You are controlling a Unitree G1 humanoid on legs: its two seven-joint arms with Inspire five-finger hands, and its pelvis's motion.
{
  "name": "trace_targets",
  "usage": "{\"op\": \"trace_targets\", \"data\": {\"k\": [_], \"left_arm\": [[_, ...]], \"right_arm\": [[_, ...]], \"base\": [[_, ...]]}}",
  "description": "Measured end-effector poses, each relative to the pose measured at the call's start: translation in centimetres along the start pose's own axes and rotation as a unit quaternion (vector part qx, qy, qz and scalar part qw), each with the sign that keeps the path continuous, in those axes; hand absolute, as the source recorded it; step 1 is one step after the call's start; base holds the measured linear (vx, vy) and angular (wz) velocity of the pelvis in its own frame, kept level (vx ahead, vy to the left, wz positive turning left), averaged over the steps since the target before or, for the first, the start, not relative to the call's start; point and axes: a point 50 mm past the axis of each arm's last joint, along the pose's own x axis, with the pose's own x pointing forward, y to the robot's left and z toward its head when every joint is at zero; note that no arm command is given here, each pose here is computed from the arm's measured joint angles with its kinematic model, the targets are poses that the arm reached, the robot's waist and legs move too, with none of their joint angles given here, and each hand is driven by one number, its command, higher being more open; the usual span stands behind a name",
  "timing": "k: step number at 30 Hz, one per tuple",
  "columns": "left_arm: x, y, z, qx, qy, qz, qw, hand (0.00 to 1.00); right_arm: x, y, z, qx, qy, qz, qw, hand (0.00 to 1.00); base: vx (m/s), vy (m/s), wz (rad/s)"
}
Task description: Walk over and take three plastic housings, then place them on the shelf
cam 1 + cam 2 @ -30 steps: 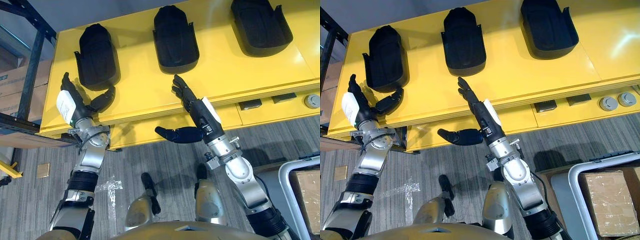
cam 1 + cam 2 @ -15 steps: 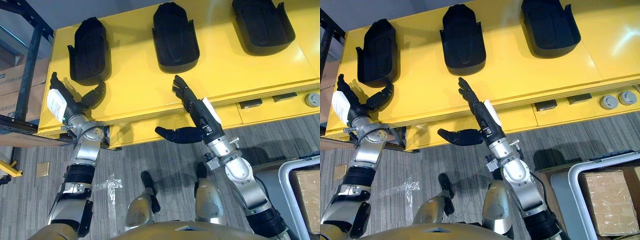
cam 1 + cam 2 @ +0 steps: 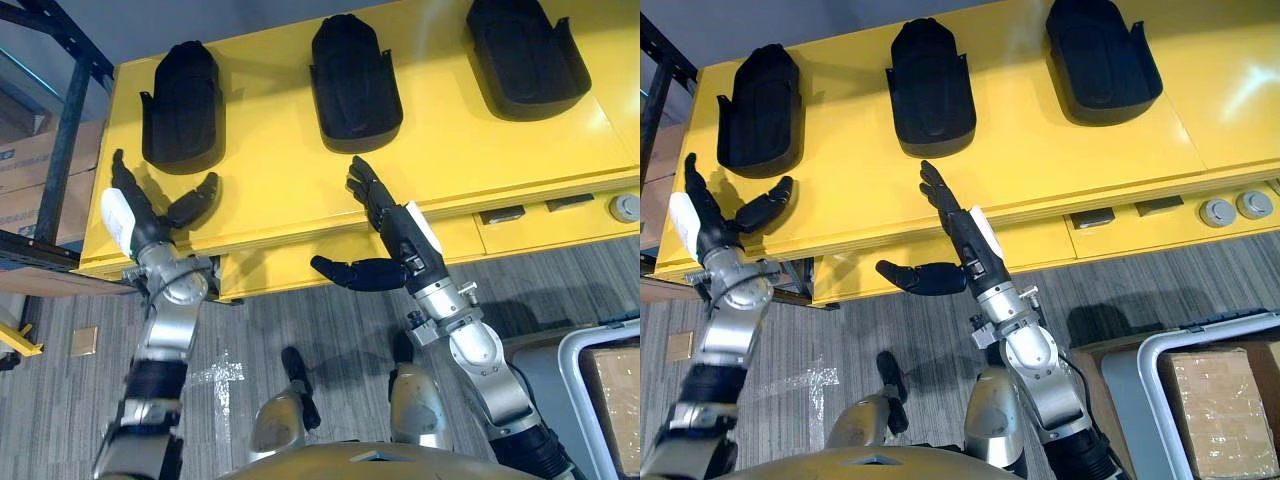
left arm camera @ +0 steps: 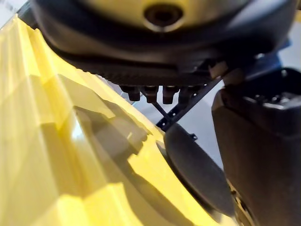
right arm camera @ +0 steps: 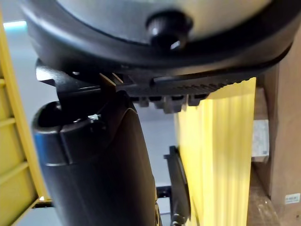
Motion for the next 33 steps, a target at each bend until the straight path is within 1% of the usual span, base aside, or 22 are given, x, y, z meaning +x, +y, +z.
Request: {"op": "trace_targets", "data": {"k": [3, 4, 6, 8, 10, 12, 14, 17, 20, 24, 27, 30, 33], "left_arm": [[-3.9, -0.4, 0.7, -0.06, -0.013, -0.064, 0.996, 1.0], [-4.5, -0.4, 0.8, -0.076, -0.012, -0.075, 0.994, 1.0], [-6.9, -0.3, 1.2, -0.135, -0.017, -0.117, 0.984, 1.0], [-8.1, 0.1, 1.5, -0.169, -0.028, -0.145, 0.975, 1.0], [-8.7, 0.5, 1.8, -0.197, -0.044, -0.16, 0.966, 1.0], [-8.8, 0.8, 2.1, -0.213, -0.053, -0.16, 0.963, 1.0], [-9.1, 1.3, 2.2, -0.227, -0.063, -0.16, 0.959, 1.0], [-9.1, 1.7, 2.3, -0.248, -0.072, -0.164, 0.952, 1.0], [-8.8, 2.1, 2.4, -0.255, -0.081, -0.16, 0.95, 1.0], [-8.5, 3.0, 2.1, -0.256, -0.085, -0.145, 0.952, 1.0], [-8.8, 3.5, 1.6, -0.252, -0.078, -0.145, 0.954, 1.0], [-9.0, 3.4, 1.6, -0.263, -0.079, -0.15, 0.95, 1.0], [-9.0, 3.4, 1.8, -0.268, -0.086, -0.15, 0.948, 1.0]], "right_arm": [[-0.1, 0.3, 0.0, -0.001, -0.004, 0.005, 1.0, 1.0], [-0.1, 0.4, 0.1, -0.001, -0.006, 0.008, 1.0, 1.0], [-0.1, 0.7, 0.3, -0.002, -0.017, 0.019, 1.0, 1.0], [0.0, 1.0, 0.5, -0.012, -0.029, 0.029, 0.999, 1.0], [0.5, 1.3, 1.0, -0.021, -0.047, 0.042, 0.998, 1.0], [1.2, 1.4, 1.6, -0.027, -0.068, 0.051, 0.996, 1.0], [3.0, 1.4, 2.2, -0.042, -0.102, 0.075, 0.991, 1.0], [5.5, 0.9, 2.1, -0.078, -0.118, 0.096, 0.985, 1.0], [7.4, 0.2, 1.2, -0.115, -0.097, 0.114, 0.982, 1.0], [9.6, -0.5, 0.2, -0.14, -0.066, 0.122, 0.98, 1.0], [11.6, -1.4, 0.4, -0.162, -0.06, 0.12, 0.978, 1.0], [13.2, -2.5, 0.4, -0.19, -0.044, 0.11, 0.975, 1.0], [14.0, -3.4, 0.3, -0.231, -0.031, 0.09, 0.968, 1.0]], "base": [[0.06, 0.007, 0.16], [0.05, 0.005, 0.16], [0.05, 0.001, 0.26], [0.04, -0.005, 0.26], [0.03, -0.011, 0.33], [0.01, -0.012, 0.3], [-0.03, -0.011, 0.32], [-0.03, -0.014, 0.47], [-0.05, -0.012, 0.39], [-0.03, -0.016, 0.3], [-0.03, -0.003, 0.19], [-0.03, -0.005, 0.21], [-0.03, -0.001, 0.15]]}}
